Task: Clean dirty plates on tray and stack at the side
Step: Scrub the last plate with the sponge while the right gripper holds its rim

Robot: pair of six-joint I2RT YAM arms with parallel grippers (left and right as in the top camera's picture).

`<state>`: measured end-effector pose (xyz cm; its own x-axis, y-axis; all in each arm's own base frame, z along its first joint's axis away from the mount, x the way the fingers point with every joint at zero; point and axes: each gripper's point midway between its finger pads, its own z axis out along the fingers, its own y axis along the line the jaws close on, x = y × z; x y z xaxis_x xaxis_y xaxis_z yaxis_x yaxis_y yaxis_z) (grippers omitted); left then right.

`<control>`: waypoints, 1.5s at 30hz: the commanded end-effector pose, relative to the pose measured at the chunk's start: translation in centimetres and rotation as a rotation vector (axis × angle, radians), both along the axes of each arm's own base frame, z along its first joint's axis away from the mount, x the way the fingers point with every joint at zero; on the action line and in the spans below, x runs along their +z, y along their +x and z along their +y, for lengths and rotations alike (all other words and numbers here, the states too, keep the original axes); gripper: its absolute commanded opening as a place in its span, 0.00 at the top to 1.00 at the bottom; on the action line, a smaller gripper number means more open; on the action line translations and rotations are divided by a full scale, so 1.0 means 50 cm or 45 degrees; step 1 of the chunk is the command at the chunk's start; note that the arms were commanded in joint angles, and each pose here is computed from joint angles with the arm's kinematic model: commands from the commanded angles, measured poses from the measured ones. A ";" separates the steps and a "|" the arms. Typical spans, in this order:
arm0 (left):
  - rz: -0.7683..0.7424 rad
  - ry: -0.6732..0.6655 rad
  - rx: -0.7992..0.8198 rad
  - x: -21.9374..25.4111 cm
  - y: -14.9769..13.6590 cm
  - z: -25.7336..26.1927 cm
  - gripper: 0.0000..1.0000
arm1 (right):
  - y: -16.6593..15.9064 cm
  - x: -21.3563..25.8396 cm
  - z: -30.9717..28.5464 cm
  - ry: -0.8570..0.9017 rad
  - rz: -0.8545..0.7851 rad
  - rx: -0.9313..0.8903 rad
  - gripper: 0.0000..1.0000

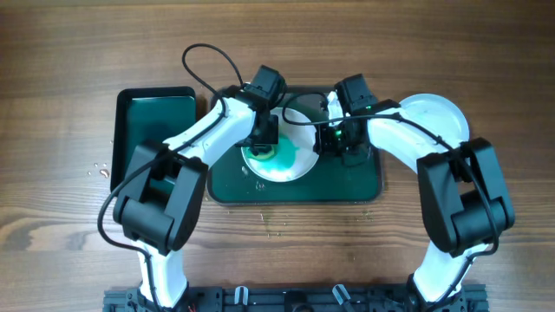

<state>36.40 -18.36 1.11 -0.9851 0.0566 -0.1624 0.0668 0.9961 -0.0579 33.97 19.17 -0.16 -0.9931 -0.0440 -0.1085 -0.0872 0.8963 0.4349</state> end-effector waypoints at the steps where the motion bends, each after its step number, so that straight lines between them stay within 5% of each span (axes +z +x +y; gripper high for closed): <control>1: 0.179 -0.349 -0.246 -0.005 -0.055 -0.095 0.96 | -0.058 -0.045 0.012 -0.064 0.080 0.094 0.96; 4: 0.212 -0.469 -0.335 0.009 -0.075 -0.132 0.96 | -0.063 -0.045 0.018 -0.065 0.081 0.108 0.96; 11: 0.053 -0.401 -0.325 0.006 -0.020 -0.128 0.96 | -0.065 -0.044 0.020 -0.057 0.085 0.110 0.96; 17: -0.207 0.137 -0.030 -0.005 0.072 0.018 0.96 | -0.064 -0.044 0.020 -0.056 0.083 0.110 0.96; 22: -0.200 0.363 0.142 0.000 0.053 0.095 0.96 | -0.063 -0.044 0.021 -0.055 0.080 0.109 0.96; 27: 0.064 0.151 0.083 -0.025 -0.026 0.041 0.96 | -0.061 -0.044 0.021 -0.054 0.079 0.104 0.96; 33: 0.406 -0.504 -0.242 0.015 -0.135 -0.129 0.96 | -0.061 -0.043 0.020 -0.052 0.092 0.078 0.96; 35: 0.429 -0.598 -0.273 0.029 -0.143 -0.150 0.96 | -0.062 -0.043 0.021 -0.048 0.096 0.073 0.96; 41: 0.323 -0.580 -0.283 0.023 -0.107 -0.152 0.96 | -0.062 -0.043 0.021 -0.046 0.107 0.048 0.96; 45: 0.174 -0.231 -0.089 -0.015 -0.050 -0.068 0.96 | -0.062 -0.041 0.025 -0.027 0.113 0.049 0.95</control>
